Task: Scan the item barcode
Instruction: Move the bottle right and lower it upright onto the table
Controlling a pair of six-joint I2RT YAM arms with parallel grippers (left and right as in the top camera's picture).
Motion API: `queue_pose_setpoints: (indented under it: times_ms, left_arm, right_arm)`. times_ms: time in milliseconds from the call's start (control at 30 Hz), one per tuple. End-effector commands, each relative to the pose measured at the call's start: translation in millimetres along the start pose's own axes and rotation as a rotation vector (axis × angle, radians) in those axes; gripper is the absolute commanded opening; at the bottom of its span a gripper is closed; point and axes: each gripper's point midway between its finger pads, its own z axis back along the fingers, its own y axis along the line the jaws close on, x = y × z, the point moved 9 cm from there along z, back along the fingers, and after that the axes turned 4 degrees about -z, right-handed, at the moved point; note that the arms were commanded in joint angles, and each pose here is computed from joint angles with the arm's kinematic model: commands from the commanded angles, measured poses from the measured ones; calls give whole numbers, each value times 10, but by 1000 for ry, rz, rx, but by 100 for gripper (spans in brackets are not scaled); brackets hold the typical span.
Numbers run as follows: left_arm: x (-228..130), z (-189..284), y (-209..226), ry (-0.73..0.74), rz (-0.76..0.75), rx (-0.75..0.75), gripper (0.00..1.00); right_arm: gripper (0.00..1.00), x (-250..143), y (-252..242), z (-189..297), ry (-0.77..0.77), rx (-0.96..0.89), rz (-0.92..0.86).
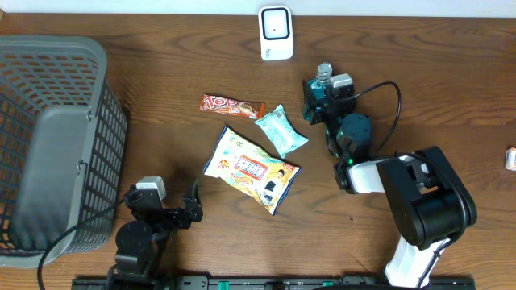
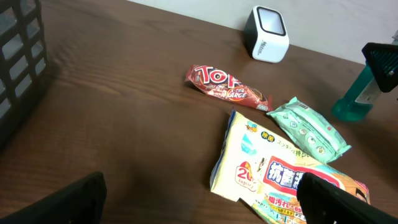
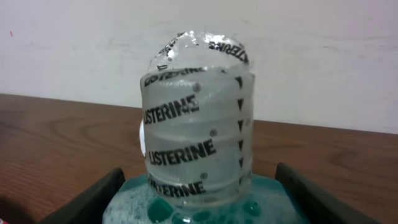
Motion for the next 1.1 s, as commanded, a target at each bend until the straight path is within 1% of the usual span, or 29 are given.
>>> queue_pose_setpoints:
  times_ms: [0,200,400,500,533,600,833,967,1000,1067]
  left_arm:
    - [-80,-21,22,33,12,13,98]
    - [-80,-21,22,33,12,13,98]
    - [-80,-21,22,33,12,13,98]
    - [-80,-21,22,33,12,13,98]
    - [-80,-21,22,33,12,13,98]
    - [-80,-21,22,33,12,13,98]
    - [-80,-21,22,33,12,13,98]
    - [-80,-21,21,33,12,13,98]
    - [-80,-21,22,33,12,13,98]
    - [-80,-21,21,33,12,13,98]
  right_arm:
    - [64,163,-1,-74,-63,-10,39]
    - [66,147,1,-172,-38,-12,57]
    - [69,-50,-22,-270,11,-17,59]
    - [73,-147,-33,-309,22,-18,59]
    - [76,-167,-35,-315,21,-18,59]
    - [80,-169,-29,-316,12,-16,59]
    - [82,-90,-5,-314,-40,-7,56]
    - [82,-84,-2,-313,-44,-6,56]
    - [84,-90,-3,-312,-40,-6,56]
    - [90,-135,-11,-313,-11,-10,57]
